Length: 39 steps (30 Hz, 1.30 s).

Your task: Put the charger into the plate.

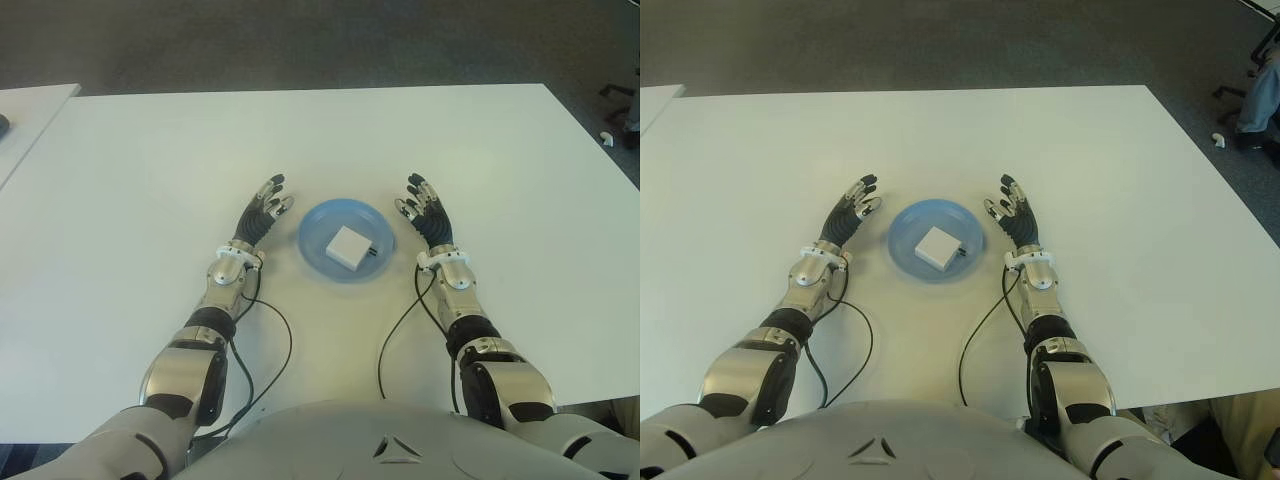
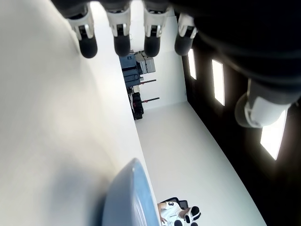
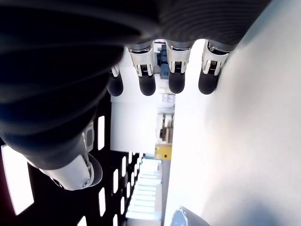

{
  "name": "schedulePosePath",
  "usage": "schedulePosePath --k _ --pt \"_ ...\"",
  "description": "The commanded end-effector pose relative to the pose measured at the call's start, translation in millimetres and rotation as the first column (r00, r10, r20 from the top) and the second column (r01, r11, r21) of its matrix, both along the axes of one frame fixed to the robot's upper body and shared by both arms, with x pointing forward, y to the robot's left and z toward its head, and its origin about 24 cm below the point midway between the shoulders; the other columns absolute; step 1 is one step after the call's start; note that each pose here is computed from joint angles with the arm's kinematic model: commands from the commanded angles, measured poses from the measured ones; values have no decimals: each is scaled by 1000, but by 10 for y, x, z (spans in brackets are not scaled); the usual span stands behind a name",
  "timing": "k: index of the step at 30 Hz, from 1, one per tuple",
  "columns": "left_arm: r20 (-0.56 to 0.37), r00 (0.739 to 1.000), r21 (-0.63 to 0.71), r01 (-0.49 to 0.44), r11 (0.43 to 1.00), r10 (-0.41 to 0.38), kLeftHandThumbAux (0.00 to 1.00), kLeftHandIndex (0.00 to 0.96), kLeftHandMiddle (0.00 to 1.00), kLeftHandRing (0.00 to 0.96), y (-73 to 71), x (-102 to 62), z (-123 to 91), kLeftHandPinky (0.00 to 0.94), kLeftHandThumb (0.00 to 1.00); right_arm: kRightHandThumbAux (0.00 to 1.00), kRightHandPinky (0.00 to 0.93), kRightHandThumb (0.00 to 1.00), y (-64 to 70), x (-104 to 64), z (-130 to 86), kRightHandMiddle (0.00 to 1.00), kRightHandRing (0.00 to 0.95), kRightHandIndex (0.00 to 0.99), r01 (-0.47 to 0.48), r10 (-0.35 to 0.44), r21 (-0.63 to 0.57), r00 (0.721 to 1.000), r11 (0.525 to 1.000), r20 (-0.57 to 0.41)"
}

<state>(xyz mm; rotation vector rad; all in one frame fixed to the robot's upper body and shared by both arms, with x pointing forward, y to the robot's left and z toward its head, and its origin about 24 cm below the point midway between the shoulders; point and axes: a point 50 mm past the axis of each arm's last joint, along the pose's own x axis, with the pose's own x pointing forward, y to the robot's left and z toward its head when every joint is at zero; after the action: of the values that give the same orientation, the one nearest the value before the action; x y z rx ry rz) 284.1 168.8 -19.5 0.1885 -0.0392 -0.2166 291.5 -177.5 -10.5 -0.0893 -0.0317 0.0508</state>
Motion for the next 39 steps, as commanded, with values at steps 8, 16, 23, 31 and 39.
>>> schedulePosePath --k 8,16,23,31,39 --pt "-56 998 -36 -8 999 6 418 0 0 0 11 -127 -111 0 0 691 1 97 -46 -70 -78 0 0 0 10 -9 6 999 1000 -48" --pt "-100 994 -54 -48 997 43 412 0 0 0 52 -158 -167 0 1 684 0 83 -67 -75 -67 0 0 0 9 -9 -2 999 1000 -48" --pt "-139 986 -81 -104 991 92 431 0 0 0 65 -116 -182 0 13 688 0 86 -89 -80 -63 0 0 0 14 -14 -5 999 1000 -47" --pt "-176 974 -133 -167 977 142 475 0 0 0 45 -83 -189 0 12 692 0 94 -118 -76 -59 0 0 0 26 -26 -4 998 1000 -52" --pt "-206 962 -188 -217 958 178 494 0 0 0 22 -87 -198 0 34 679 0 99 -132 -72 -51 0 0 0 30 -31 -14 998 999 -53"
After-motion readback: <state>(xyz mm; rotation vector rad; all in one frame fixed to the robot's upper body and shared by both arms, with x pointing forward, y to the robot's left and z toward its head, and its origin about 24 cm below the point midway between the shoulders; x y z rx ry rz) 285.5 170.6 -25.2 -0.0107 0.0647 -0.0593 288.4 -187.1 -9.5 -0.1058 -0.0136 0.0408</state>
